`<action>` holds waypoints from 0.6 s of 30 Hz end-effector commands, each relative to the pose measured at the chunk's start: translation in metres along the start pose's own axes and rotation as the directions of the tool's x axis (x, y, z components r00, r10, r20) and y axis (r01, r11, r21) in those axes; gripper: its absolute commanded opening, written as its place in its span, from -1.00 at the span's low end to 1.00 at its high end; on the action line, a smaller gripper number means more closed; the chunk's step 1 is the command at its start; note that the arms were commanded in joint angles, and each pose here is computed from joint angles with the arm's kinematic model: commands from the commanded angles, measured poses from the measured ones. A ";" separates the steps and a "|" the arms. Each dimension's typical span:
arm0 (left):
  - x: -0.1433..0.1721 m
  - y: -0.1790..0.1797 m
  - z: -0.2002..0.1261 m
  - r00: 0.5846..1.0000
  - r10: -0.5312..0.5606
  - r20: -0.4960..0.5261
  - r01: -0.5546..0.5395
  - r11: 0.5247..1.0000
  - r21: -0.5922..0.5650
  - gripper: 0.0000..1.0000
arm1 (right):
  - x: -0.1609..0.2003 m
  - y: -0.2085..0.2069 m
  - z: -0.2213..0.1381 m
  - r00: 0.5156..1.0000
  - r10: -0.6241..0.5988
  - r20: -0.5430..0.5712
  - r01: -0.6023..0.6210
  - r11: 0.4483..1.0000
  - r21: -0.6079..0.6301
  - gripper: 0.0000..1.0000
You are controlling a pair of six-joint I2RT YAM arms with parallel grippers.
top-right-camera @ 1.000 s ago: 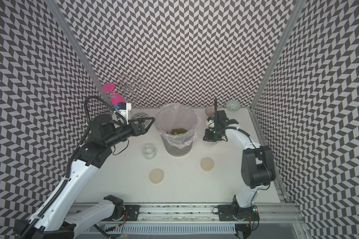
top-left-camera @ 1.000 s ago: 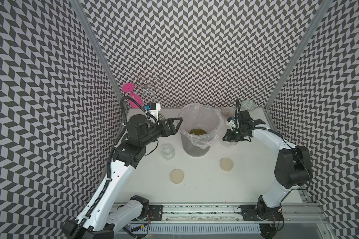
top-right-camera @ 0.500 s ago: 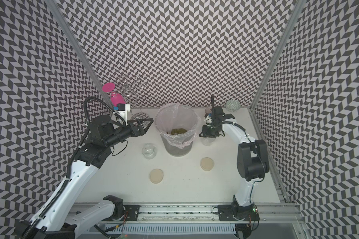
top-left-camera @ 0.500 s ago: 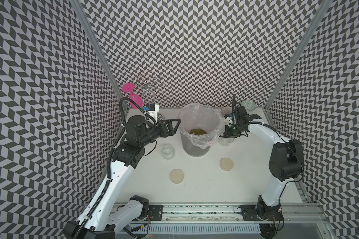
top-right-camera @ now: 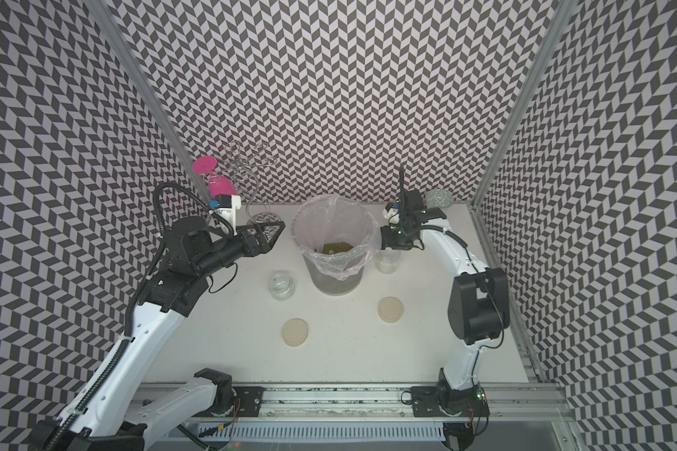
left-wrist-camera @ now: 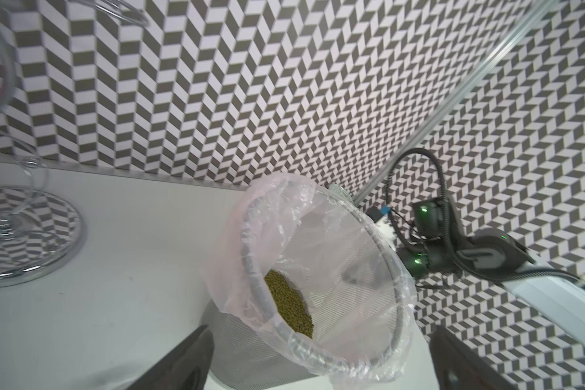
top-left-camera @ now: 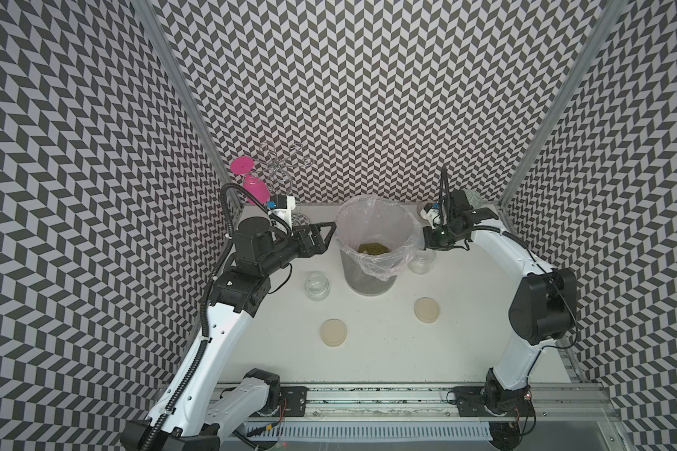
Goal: Empty moldy mung beans from jars
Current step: Place the jar at the center of the board, then reset both arms
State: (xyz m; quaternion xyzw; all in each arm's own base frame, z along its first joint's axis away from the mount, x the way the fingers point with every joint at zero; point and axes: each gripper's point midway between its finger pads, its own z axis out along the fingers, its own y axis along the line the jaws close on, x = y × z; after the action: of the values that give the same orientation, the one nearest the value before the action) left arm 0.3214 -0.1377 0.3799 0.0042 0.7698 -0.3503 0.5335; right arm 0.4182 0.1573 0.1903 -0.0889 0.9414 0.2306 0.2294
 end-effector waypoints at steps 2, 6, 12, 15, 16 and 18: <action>-0.046 0.048 -0.029 0.954 0.074 0.292 -0.003 0.972 -0.236 1.00 | -0.051 -0.009 -0.101 0.893 -0.063 0.445 -0.010 0.987 0.160 0.77; -0.040 0.102 -0.042 0.895 0.260 0.362 -0.065 0.880 -0.471 1.00 | -0.027 -0.063 -0.150 0.680 -0.109 0.725 -0.170 0.938 0.301 0.99; 0.017 0.207 -0.047 0.887 0.391 0.247 -0.091 0.672 -0.735 1.00 | 0.037 -0.113 -0.152 0.466 -0.254 0.848 -0.239 0.886 0.397 0.99; 0.050 0.255 -0.045 0.930 0.294 0.219 -0.022 0.641 -0.767 1.00 | 0.062 -0.136 -0.134 0.449 -0.291 0.845 -0.281 0.852 0.442 0.99; 0.060 0.263 -0.043 0.931 0.303 0.205 -0.036 0.635 -0.772 1.00 | 0.069 -0.144 -0.125 0.466 -0.298 0.833 -0.286 0.840 0.461 0.99; 0.073 0.271 -0.042 0.913 0.343 0.223 -0.055 0.643 -0.764 1.00 | 0.080 -0.153 -0.105 0.490 -0.299 0.818 -0.279 0.836 0.473 0.99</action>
State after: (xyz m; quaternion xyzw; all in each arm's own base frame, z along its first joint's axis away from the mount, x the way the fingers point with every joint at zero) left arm 0.3539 0.0550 0.1577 -0.1836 0.7913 0.0567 0.5805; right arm 0.3356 -0.0205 0.1148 0.0944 0.8126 -0.0169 0.5748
